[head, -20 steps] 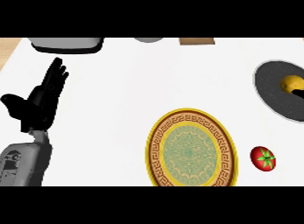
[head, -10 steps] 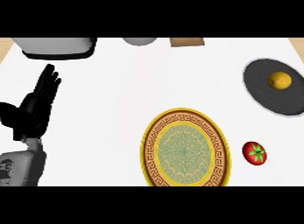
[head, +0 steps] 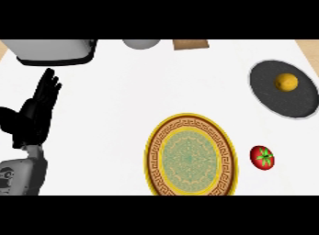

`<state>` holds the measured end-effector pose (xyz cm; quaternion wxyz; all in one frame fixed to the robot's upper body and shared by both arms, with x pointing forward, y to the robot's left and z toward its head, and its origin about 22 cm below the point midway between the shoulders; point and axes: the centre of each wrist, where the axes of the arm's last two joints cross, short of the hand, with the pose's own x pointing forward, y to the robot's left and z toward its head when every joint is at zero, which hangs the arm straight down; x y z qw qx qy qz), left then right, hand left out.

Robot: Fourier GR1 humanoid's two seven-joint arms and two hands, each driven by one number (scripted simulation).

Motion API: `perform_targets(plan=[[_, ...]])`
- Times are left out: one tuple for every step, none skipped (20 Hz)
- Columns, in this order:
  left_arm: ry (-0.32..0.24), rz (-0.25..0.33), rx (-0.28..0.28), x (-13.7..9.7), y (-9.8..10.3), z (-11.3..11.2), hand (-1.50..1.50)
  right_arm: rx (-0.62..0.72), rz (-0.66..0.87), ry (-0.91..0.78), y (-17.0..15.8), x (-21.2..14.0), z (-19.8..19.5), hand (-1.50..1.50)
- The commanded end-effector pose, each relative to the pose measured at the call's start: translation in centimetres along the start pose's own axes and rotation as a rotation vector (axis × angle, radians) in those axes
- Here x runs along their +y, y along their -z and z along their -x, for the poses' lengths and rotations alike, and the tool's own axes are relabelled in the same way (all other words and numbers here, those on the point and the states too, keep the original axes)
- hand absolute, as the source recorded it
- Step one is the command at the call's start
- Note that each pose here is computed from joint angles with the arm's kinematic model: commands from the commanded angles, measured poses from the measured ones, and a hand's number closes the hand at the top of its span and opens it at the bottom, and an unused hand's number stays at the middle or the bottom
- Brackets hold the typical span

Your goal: Pick the lemon from the plate and place it in the pan

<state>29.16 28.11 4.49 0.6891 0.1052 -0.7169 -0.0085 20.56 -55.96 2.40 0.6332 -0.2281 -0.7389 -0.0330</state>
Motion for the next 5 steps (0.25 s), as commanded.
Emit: perform_targets(plan=[[-0.004, 0.019, 0.007, 0.8, -0.1, 0.0, 0.00, -0.011, -0.026, -0.017, -2.5, -0.8, -0.5, -1.50], [0.022, 0.007, 0.006, 0.3, -1.4, 0.0, 0.00, 0.012, -0.052, -0.014, -2.9, -0.3, -0.4, -1.50], [0.006, 0.001, -0.005, -0.2, -1.8, -0.4, 0.00, 0.008, -0.029, -0.044, -4.1, 0.5, 0.0, -1.50], [0.002, 0.027, 0.000, -0.7, -0.7, 0.2, 0.00, -0.001, -0.018, -0.058, -3.4, -0.7, -2.3, -1.50], [0.014, -0.003, 0.015, 0.3, -0.3, 1.1, 0.00, 0.008, -0.038, -0.072, -3.7, -0.3, -2.7, -1.50]])
